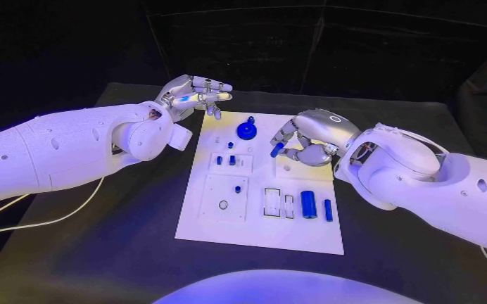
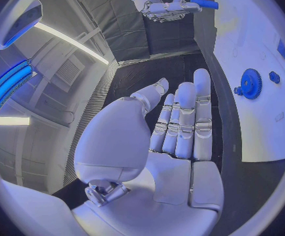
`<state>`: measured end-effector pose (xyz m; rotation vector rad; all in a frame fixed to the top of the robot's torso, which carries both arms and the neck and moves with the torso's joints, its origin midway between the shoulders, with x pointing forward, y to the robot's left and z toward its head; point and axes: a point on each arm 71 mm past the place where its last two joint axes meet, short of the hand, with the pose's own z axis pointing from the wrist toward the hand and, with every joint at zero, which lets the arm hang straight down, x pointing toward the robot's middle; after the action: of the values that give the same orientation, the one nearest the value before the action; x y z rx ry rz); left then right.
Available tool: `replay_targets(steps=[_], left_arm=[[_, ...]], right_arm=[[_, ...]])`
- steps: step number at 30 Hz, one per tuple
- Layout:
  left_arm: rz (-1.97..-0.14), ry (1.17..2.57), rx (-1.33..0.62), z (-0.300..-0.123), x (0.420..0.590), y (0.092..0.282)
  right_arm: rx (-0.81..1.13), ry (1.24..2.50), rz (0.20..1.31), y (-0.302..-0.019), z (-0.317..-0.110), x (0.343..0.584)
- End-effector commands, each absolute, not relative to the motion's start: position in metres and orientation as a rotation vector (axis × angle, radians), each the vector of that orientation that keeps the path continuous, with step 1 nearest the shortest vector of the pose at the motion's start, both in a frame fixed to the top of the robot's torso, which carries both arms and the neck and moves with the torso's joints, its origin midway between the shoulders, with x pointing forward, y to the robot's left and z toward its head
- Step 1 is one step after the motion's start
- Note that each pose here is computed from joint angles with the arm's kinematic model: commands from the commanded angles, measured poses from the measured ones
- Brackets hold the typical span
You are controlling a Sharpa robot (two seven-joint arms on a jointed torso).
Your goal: Assemble the parts on the task board
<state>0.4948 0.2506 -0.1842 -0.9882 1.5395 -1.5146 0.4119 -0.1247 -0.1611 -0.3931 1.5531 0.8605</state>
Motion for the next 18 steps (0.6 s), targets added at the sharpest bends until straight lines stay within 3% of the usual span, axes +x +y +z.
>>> replay_targets(steps=[1,10,18], left_arm=[[-1.533,1.539,-0.984,-0.183,0.495,0.248],[-1.533,1.534,-0.98,-0.183,0.497,0.246],[-1.538,1.535,-0.977,-0.183,0.497,0.244]], right_arm=[[-0.377,1.511,0.951,-0.112,-0.156,0.409],[-0.484,1.566,1.105,-0.054,-0.187,0.388],[-0.547,1.64,1.131,-0.03,-0.21,0.381]])
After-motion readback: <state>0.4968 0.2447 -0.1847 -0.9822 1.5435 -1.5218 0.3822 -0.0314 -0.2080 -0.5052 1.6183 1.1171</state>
